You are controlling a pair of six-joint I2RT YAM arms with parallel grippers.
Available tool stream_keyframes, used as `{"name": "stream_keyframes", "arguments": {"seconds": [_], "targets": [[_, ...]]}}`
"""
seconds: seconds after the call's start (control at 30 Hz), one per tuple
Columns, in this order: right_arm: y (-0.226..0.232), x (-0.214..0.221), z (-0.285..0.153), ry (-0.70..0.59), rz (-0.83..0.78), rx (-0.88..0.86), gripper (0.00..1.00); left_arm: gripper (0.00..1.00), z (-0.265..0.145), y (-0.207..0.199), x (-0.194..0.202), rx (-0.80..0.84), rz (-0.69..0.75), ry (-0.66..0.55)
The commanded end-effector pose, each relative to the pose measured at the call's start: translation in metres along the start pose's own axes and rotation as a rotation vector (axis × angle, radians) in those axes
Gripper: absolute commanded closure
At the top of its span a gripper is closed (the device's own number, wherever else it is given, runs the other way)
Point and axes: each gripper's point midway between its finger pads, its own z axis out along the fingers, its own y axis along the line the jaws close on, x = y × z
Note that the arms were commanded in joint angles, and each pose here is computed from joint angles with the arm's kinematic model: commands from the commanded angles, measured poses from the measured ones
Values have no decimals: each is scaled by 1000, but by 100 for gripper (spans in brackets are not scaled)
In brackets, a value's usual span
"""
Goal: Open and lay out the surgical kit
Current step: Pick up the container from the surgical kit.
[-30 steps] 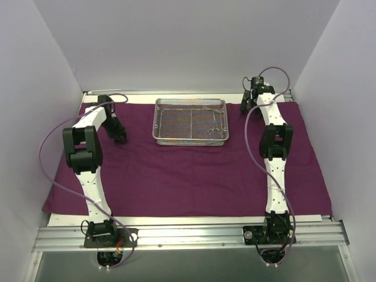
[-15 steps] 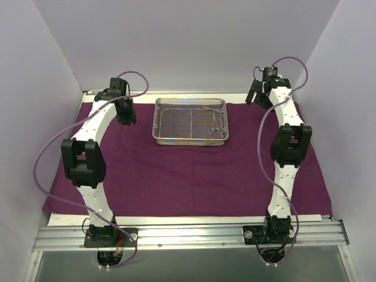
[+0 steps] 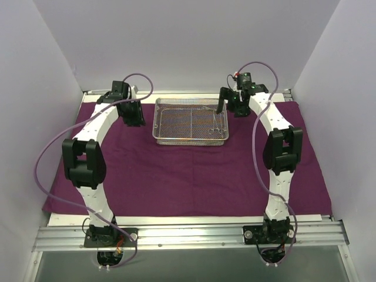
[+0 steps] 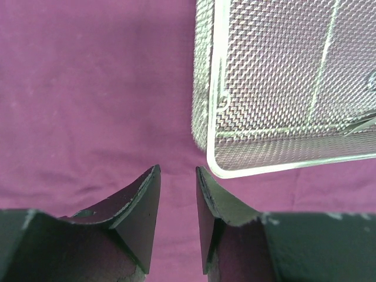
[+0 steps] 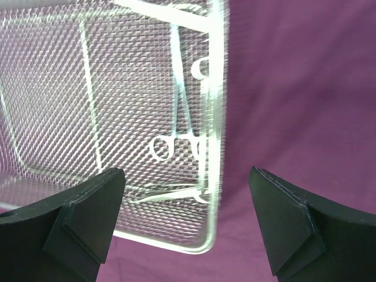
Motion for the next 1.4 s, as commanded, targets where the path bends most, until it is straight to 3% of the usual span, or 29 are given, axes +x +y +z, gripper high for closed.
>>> {"name": "stream_keyframes", "arguments": {"seconds": [0.0,0.43,0.93,1.23,1.33,1.37], "targets": [[0,2,3,24,-23,-2,9,60,6,-16,-19,76,-10,-19],[-6,28,37,122,-60,49,10,59,29,-42,-8,165,0,10],[-13,41,57,161,-51,88,16,59,69,-39,17,93,32,111],[-9,34,68,169,-46,74,34,70,78,-43,20,112,37,143],[-6,31,72,169,-45,60,47,77,79,-47,20,129,34,150],[-6,30,73,168,-44,61,55,79,80,-47,21,133,34,153]]}}
